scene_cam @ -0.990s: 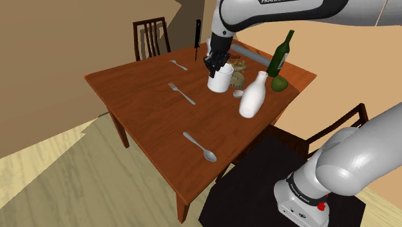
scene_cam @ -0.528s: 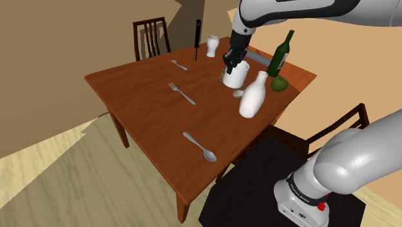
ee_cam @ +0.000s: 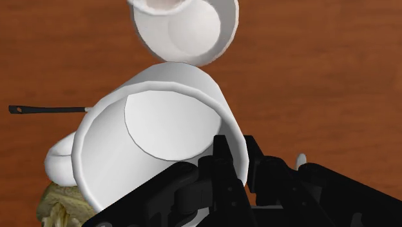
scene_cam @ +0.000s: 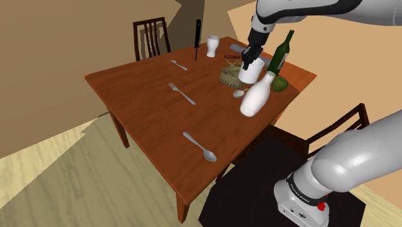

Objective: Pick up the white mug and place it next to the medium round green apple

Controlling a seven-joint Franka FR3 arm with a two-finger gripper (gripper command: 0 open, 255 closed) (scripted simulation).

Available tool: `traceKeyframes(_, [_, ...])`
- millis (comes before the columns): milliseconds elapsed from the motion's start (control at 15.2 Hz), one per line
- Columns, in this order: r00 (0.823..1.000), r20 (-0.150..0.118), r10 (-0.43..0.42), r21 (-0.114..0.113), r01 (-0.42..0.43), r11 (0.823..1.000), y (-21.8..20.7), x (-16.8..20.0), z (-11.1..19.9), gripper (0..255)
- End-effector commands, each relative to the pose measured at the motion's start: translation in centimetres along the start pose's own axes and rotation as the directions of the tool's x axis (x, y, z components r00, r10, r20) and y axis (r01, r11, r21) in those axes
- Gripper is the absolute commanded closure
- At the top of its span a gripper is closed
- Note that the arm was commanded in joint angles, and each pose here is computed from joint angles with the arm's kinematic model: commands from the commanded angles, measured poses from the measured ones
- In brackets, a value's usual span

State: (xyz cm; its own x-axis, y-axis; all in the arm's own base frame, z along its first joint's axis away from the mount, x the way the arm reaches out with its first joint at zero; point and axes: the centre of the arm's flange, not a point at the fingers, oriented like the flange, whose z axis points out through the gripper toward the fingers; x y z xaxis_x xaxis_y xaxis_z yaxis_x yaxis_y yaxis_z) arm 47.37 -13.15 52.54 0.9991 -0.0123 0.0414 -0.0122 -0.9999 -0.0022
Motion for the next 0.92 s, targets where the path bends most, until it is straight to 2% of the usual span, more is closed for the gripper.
traceKeyframes(0, [1.0,0.001,-0.002,0.0,0.002,1.0,2.8,-0.6,-0.1,255])
traceKeyframes(858, [1.0,0.001,-0.002,0.0,0.002,1.0,19.7,-3.8,-0.3,255])
